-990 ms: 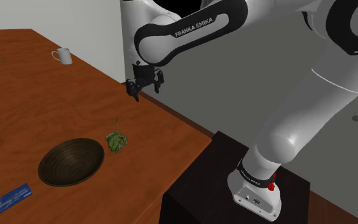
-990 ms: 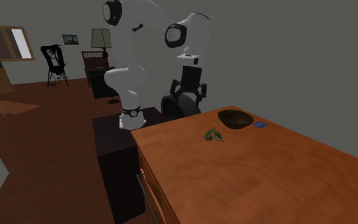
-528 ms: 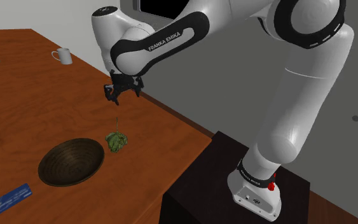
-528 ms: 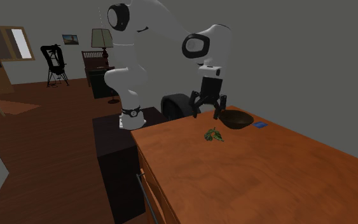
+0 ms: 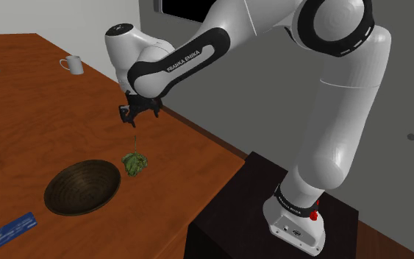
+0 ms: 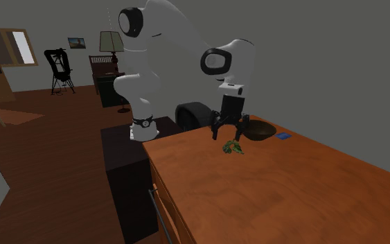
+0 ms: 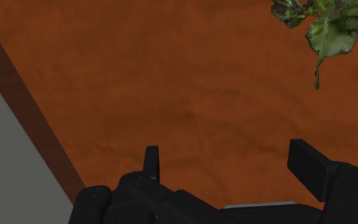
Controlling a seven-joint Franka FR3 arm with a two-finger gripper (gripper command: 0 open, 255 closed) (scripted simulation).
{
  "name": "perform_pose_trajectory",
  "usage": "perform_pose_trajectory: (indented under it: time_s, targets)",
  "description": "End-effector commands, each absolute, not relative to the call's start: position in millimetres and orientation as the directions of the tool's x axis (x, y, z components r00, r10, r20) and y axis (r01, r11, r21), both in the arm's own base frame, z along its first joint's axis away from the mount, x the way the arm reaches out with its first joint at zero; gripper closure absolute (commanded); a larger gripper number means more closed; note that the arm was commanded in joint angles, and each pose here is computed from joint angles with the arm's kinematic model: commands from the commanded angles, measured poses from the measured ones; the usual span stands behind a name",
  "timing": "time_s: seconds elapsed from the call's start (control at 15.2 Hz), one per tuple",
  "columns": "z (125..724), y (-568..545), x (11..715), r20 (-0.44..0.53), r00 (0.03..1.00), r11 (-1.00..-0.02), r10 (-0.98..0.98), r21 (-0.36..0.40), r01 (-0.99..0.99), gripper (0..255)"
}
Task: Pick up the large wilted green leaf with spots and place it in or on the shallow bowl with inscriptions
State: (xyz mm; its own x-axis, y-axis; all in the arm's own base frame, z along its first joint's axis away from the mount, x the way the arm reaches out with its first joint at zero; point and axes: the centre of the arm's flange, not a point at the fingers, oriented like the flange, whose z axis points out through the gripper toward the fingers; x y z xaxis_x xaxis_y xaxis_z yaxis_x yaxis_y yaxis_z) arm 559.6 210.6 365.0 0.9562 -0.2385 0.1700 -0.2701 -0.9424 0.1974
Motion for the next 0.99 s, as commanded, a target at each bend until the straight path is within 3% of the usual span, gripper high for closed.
perform_pose_trajectory:
  time_s: [0.0, 0.46, 0.53, 0.92]
  targets:
    - [358.0, 209.4, 559.4, 0.170, 0.956, -0.942, -0.238, 0.197, -0.270, 0]
    - [358.1, 209.4, 559.4, 0.170, 0.956, -0.942, -0.238, 0.197, -0.270, 0]
    - [358.1, 209.4, 559.4, 0.170, 0.956, -0.942, -0.238, 0.197, -0.270, 255]
    - [358.1, 209.4, 559.4, 0.170, 0.956, -0.942, -0.238, 0.197, -0.270, 255]
